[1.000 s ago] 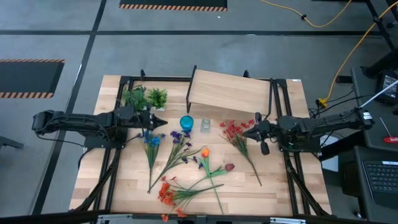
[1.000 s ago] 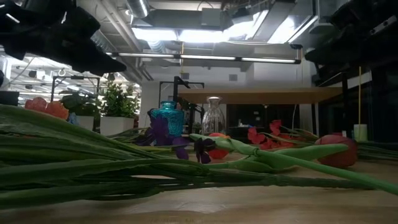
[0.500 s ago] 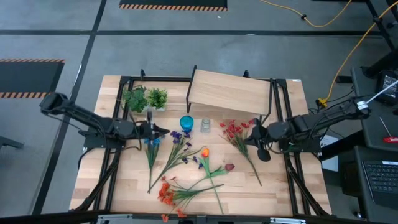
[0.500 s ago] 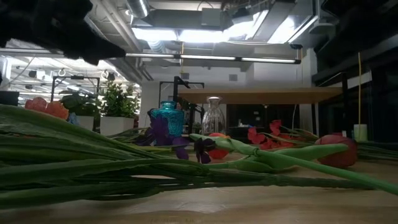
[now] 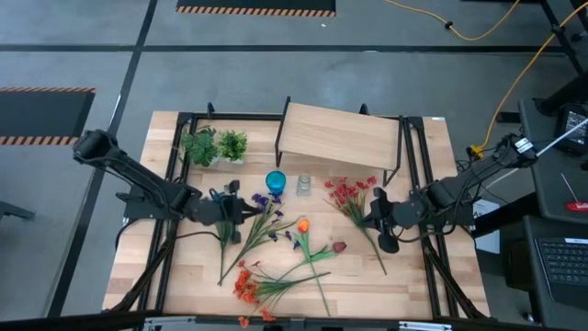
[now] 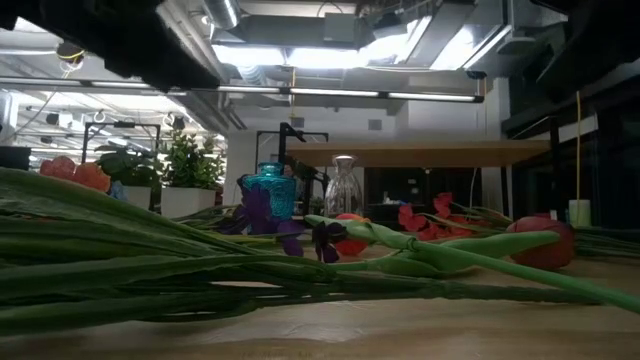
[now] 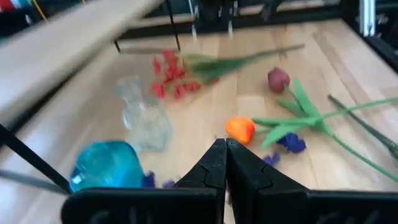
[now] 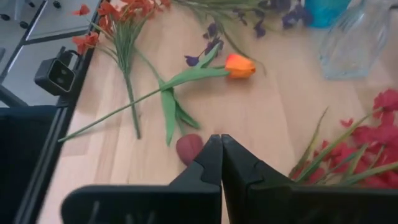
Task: Pick and place flowers into a vace then onto a shelf
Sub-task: Put the red flowers into the transparent vase
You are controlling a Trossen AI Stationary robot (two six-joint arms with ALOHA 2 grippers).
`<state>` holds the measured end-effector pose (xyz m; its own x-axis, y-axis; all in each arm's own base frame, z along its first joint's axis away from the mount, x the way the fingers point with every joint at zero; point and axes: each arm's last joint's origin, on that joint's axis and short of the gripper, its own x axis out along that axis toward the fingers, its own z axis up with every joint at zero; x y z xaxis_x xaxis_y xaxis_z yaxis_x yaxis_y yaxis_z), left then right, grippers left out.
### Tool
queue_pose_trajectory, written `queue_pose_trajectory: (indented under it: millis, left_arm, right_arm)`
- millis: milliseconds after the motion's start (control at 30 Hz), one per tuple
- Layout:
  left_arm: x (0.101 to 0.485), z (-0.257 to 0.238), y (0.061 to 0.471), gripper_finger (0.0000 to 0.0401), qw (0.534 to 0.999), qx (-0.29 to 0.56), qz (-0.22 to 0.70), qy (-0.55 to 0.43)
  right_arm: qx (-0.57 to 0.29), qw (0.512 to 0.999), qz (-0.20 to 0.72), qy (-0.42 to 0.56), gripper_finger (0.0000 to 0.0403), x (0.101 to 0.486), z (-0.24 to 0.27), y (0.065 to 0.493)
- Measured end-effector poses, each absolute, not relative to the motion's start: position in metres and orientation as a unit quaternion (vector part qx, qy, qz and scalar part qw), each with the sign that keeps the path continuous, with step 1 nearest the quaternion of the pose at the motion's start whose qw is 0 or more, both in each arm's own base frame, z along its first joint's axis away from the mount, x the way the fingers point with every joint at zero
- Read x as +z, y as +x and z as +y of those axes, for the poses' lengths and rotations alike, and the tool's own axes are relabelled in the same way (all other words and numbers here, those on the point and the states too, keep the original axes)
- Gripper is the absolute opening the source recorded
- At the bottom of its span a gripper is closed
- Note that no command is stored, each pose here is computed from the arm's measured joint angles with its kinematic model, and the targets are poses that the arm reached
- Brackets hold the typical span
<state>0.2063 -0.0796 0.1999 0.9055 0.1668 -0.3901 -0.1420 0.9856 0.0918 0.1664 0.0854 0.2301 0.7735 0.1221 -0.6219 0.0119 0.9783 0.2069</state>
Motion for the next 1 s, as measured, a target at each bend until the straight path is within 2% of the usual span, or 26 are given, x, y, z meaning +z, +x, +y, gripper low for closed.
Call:
queue_pose_trajectory:
  millis: [467,767,1000]
  left_arm:
    - [0.187,-0.083,0.21,0.0003,0.966,0.073,0.249,0.013]
    - [0.186,-0.082,0.209,0.0003,0.964,0.073,0.254,0.015]
    - [0.186,-0.082,0.209,0.0003,0.964,0.072,0.254,0.016]
  right_arm:
    - [-0.037,0.909,0.399,0.112,0.0,0.241,0.101,0.186]
    - [-0.044,0.903,0.415,0.103,0.0001,0.235,0.103,0.188]
    - [-0.043,0.903,0.415,0.102,0.0016,0.235,0.103,0.188]
